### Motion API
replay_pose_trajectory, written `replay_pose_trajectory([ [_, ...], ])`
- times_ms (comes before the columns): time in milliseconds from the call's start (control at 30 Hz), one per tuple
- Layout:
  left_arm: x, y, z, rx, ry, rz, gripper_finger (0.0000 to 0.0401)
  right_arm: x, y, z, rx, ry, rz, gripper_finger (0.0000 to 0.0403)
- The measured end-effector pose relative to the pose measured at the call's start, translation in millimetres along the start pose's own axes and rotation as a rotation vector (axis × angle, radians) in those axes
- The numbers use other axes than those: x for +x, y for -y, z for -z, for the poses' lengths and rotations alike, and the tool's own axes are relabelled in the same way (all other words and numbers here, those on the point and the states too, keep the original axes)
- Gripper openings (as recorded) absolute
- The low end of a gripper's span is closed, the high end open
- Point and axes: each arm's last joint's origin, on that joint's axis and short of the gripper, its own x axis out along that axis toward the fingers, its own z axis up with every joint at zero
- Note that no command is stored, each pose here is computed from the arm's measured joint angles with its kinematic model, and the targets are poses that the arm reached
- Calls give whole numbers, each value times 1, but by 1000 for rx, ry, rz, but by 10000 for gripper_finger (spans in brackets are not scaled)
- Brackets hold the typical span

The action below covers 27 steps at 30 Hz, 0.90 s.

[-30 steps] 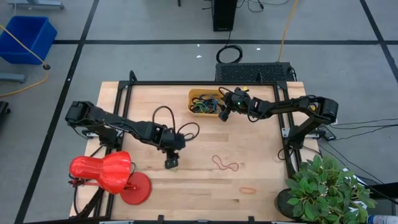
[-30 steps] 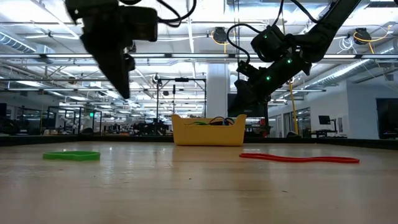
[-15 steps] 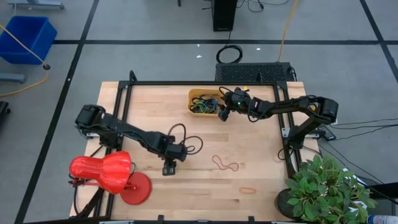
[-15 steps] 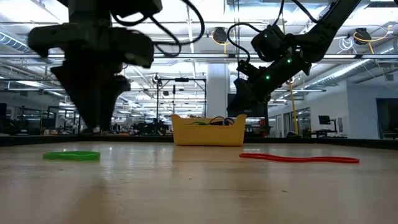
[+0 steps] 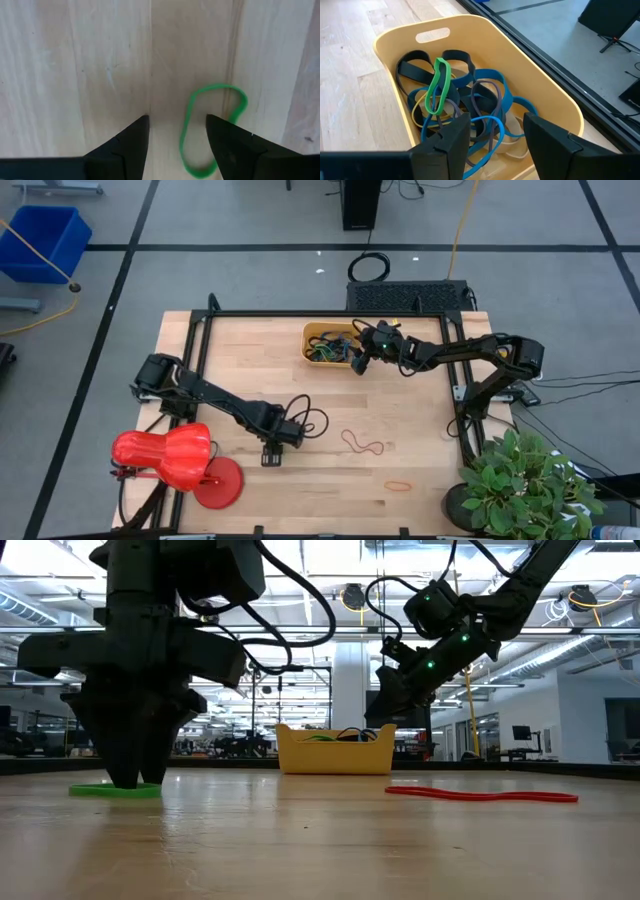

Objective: Pick and place rubber bands into bin
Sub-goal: Put the green rubber band into the yellow bin

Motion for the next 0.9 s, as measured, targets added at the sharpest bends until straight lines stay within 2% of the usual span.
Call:
replay_pose_trajectory([
  [133,3,0,0,16,-15,1,174,0,0,0,0,0,0,179],
  [500,5,1,0,21,-8,9,13,0,0,0,-1,0,0,176],
  [733,4,2,0,29,-14,35,10,0,0,0,-3,0,0,177],
  [900,-13,-1,3,23,16,64,6,0,0,-1,14,8,-1,174],
])
